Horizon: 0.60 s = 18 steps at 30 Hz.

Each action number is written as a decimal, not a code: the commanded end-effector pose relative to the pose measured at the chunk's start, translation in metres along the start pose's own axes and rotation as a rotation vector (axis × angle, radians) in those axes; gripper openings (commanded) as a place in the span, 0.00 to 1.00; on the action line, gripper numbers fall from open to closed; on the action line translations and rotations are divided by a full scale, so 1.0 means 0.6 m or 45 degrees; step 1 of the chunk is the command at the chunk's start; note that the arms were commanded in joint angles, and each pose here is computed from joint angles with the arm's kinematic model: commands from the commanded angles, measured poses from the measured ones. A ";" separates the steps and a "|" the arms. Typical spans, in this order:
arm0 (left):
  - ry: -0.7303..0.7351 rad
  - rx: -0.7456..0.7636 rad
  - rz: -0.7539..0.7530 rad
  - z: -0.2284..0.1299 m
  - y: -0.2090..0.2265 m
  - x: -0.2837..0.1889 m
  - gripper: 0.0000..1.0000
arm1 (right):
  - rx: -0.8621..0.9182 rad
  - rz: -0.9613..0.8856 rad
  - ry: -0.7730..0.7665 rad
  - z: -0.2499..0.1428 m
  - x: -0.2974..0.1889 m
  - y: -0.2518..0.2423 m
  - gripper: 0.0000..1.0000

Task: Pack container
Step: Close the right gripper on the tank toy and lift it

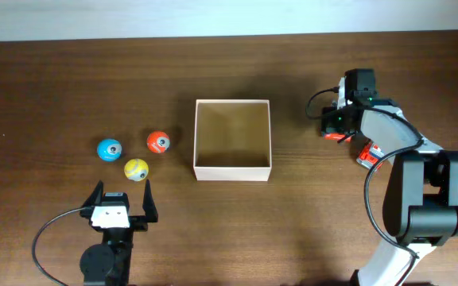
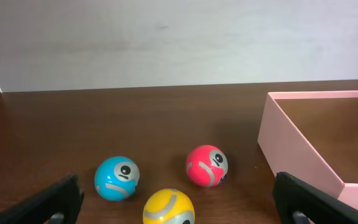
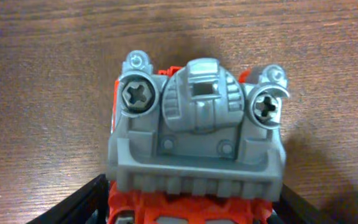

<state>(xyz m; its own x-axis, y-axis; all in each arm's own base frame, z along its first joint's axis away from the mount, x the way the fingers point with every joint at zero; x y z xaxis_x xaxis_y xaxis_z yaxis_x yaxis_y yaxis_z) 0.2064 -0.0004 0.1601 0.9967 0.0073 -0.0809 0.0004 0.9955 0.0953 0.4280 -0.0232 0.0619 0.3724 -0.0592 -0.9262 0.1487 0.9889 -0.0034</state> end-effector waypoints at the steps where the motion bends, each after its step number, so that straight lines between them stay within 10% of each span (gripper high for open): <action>1: -0.004 0.023 0.013 0.000 0.003 -0.001 0.99 | 0.008 0.014 -0.020 0.020 -0.018 0.000 0.68; 18: -0.005 0.023 0.013 0.000 0.003 -0.001 0.99 | 0.003 0.320 0.001 0.084 -0.120 0.055 0.68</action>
<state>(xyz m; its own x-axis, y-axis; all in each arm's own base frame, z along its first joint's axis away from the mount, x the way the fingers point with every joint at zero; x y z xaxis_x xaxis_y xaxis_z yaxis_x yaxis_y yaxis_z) 0.2064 -0.0003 0.1600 0.9967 0.0077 -0.0813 0.0001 0.9954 0.0953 0.4441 -0.0059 0.1265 0.3573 0.0789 -0.9307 0.1002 0.9874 0.1222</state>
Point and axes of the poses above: each gripper's point midway between its finger pads, its own x axis out along the fingers, its own y axis along the line the jaws close on, z = x × y, the point moved 4 cm from there along -x, back along the fingers, and after that the axes turned 4 degrees about x, right-handed, at the moved point
